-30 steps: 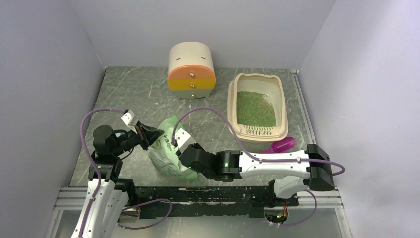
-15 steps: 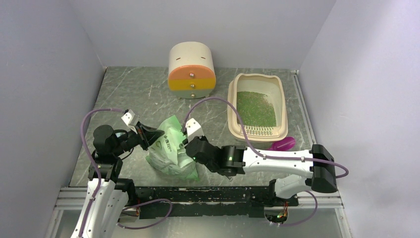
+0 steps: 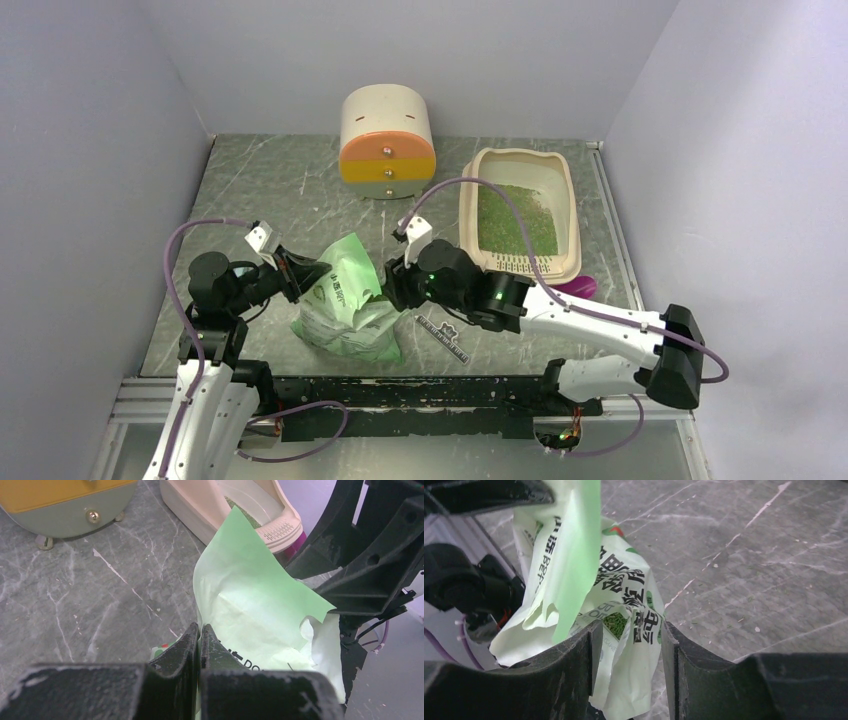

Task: Fill the litter box with clean litter
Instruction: Open the cat litter bag at the center of the board.

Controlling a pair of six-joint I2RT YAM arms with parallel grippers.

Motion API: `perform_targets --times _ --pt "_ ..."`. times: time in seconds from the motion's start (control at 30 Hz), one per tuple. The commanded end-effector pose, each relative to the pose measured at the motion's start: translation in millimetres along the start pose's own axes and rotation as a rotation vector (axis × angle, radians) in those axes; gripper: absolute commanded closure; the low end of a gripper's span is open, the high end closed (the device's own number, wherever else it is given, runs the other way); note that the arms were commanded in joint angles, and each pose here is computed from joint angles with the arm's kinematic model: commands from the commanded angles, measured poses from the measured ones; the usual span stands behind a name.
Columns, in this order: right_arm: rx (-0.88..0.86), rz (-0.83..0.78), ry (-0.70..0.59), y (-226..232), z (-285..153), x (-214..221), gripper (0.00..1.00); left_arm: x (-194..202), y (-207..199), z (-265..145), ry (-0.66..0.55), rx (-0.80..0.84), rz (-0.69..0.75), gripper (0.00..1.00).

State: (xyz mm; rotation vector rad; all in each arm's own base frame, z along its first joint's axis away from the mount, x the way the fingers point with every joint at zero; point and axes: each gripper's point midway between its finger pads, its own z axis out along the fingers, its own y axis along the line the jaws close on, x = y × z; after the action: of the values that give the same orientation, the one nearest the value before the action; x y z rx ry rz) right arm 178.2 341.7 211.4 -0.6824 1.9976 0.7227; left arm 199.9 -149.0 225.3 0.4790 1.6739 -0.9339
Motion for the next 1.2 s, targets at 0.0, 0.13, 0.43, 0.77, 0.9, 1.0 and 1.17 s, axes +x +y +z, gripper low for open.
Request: perform_targets --times 0.0,0.13,0.43,0.77,0.9,1.0,1.17 --pt "-0.077 -0.128 0.075 8 4 16 0.49 -24 -21 -1 -0.066 0.089 0.084 0.95" --pt "-0.032 -0.176 0.110 0 13 21 0.48 -24 -21 -2 -0.066 0.089 0.084 0.95" --pt "-0.022 -0.143 0.152 -3 37 23 0.50 -24 -22 -2 -0.067 0.091 0.087 0.95" --pt "0.213 -0.156 -0.064 -32 19 -54 1.00 -57 -37 3 -0.184 0.186 0.110 0.95" --pt "0.228 -0.201 -0.105 -30 21 -80 1.00 -81 -44 8 -0.220 0.244 0.153 0.95" --pt "0.229 -0.215 -0.138 -28 22 -92 1.00 -92 -48 12 -0.260 0.284 0.151 0.95" --pt "0.189 -0.202 -0.194 -36 17 -121 1.00 -100 -50 17 -0.287 0.285 0.169 0.95"
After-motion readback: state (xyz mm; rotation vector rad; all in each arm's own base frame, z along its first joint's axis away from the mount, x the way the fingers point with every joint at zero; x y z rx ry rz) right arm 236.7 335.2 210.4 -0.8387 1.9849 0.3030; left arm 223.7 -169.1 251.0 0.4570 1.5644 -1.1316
